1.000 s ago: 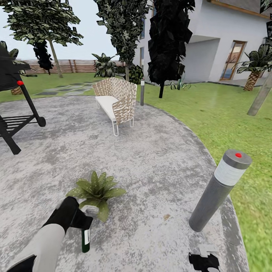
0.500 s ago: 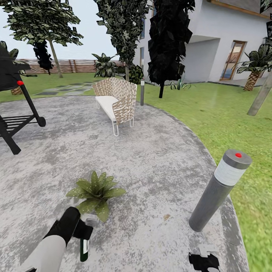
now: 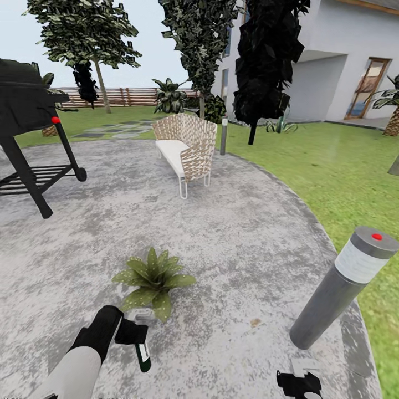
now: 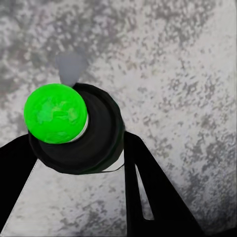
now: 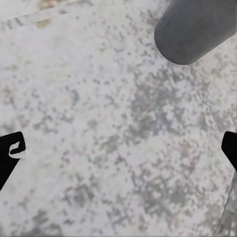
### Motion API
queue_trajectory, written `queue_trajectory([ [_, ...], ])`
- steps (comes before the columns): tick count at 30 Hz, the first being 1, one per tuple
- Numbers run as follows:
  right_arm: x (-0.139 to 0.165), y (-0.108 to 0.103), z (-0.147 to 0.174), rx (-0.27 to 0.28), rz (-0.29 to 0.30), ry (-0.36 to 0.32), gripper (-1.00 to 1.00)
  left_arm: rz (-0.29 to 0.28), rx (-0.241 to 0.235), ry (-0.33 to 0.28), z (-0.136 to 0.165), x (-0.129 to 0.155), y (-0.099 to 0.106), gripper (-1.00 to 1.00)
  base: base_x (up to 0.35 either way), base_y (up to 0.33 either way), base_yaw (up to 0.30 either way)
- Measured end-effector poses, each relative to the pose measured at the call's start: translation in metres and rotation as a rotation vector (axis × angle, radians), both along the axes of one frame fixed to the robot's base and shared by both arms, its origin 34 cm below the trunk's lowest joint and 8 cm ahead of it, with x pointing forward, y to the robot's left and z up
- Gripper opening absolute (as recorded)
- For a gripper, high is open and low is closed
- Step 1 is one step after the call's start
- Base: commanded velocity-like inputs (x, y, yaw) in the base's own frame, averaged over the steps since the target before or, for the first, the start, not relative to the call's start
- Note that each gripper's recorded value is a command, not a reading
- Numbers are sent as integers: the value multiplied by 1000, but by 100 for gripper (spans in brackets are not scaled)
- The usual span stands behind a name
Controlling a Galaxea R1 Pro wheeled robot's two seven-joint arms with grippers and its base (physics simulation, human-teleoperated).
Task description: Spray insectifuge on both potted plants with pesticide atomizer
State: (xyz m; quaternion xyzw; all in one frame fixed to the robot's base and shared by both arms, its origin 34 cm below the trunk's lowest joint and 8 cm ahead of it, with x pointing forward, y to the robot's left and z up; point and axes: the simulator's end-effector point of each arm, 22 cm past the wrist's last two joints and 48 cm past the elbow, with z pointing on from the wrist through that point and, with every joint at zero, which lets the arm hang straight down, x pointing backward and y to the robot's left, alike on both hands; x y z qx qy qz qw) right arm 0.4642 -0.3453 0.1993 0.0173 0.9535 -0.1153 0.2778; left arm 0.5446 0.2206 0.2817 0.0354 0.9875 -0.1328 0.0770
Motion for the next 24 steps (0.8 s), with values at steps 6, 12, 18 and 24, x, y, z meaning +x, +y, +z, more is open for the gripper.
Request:
queue_trajectory([
  [6, 0, 0, 0, 0, 0, 0, 100, -27, -5, 62, -16, -24, -15, -100, 0, 0, 9],
  [12, 0, 0, 0, -1, -1, 0, 100, -57, -45, 73, -16, -30, -50, -100, 0, 0, 181],
  [18, 0, 0, 0, 0, 0, 0, 100, -49, -1, -17, -14, -8, -14, -100, -88, 16, 272],
  [24, 0, 1, 0, 0, 1, 1, 100, -47, 14, -41, -14, -4, -2, -100, -308, 88, 60],
])
